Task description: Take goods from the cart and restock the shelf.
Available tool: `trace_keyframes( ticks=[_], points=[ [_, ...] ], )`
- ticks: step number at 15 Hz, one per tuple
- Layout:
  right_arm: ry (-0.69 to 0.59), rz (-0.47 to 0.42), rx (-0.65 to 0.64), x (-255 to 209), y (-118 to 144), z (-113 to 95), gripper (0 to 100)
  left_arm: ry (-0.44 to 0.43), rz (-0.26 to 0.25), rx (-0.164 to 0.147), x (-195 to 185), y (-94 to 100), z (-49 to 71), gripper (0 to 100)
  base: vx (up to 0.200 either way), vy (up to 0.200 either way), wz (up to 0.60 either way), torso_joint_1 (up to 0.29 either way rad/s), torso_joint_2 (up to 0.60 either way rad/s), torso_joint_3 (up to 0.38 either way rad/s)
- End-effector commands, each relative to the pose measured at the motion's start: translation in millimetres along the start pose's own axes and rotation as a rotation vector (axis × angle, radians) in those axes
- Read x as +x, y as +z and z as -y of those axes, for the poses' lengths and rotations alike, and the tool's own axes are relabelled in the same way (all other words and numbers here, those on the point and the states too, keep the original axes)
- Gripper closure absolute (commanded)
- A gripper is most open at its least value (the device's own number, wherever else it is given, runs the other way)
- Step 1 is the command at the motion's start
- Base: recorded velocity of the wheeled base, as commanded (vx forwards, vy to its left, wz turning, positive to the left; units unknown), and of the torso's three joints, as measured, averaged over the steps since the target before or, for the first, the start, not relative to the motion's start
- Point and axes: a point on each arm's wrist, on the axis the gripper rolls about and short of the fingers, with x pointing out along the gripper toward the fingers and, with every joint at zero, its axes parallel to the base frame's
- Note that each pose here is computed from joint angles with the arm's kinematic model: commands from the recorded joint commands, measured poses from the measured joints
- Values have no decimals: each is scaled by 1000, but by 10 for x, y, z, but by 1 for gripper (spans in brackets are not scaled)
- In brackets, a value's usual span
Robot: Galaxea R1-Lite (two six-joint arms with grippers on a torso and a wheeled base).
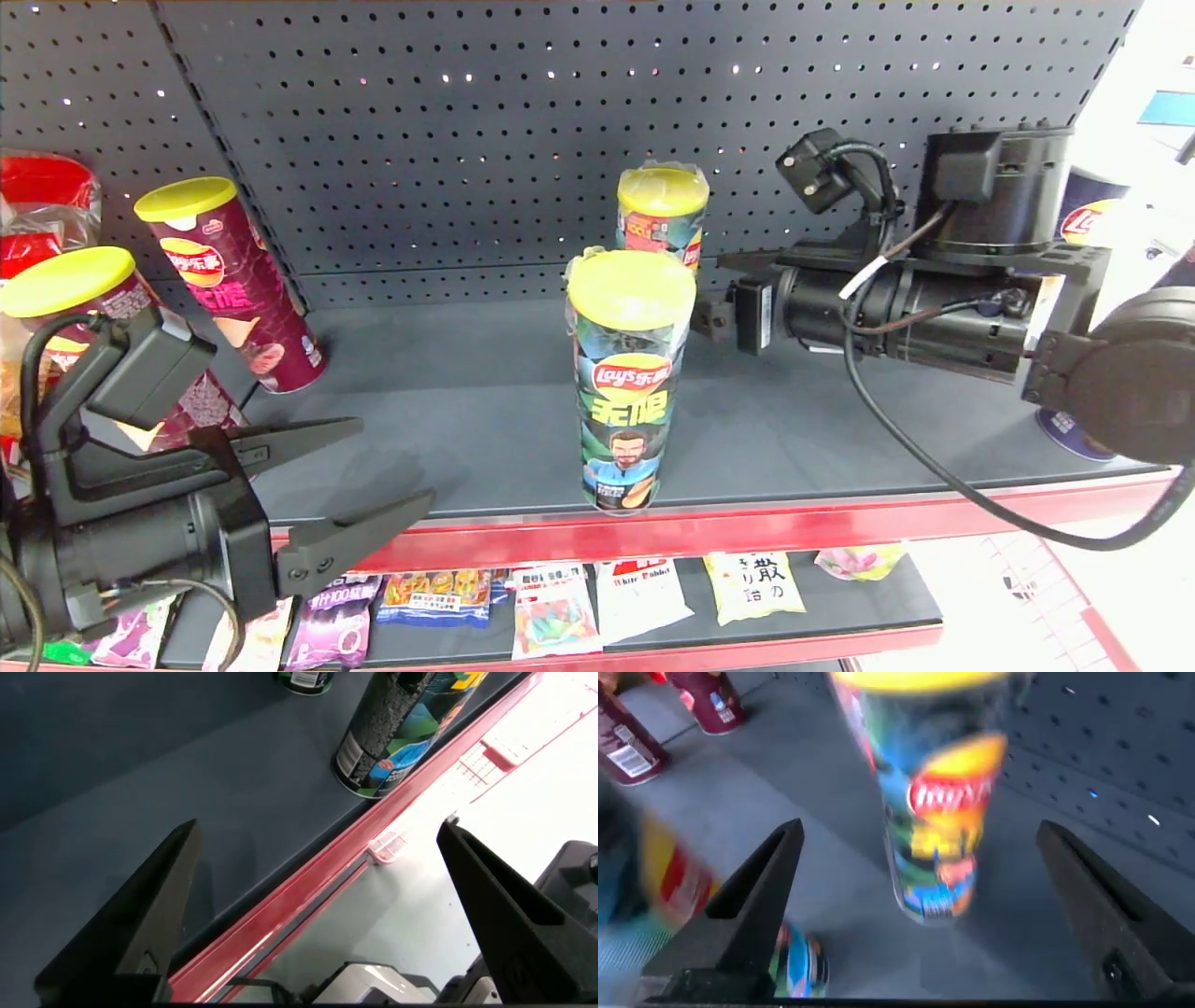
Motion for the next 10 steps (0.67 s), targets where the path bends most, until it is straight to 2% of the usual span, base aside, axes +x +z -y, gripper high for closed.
trace_keyframes(
  ticks=[1,3,4,5,9,10],
  points=[
    [-53,24,0,-283,54,53,0,0,-18,5,83,15,-32,0,0,0,0,0,0,0],
    [-97,20,6,-388,32,112,0,0,-19,6,128,46,-50,0,0,0,0,0,0,0],
    [-118,29,25,-599,21,118,0,6,-29,9,176,52,-70,0,0,0,0,0,0,0],
    [-120,37,28,-717,21,92,0,14,-38,22,193,41,-78,0,0,0,0,0,0,0],
    [-138,25,34,-1109,-137,-12,0,16,-58,38,240,15,-98,0,0,0,0,0,0,0],
    [-175,26,35,-1286,-205,-42,0,13,-75,65,280,-9,-114,0,0,0,0,0,0,0]
  ],
)
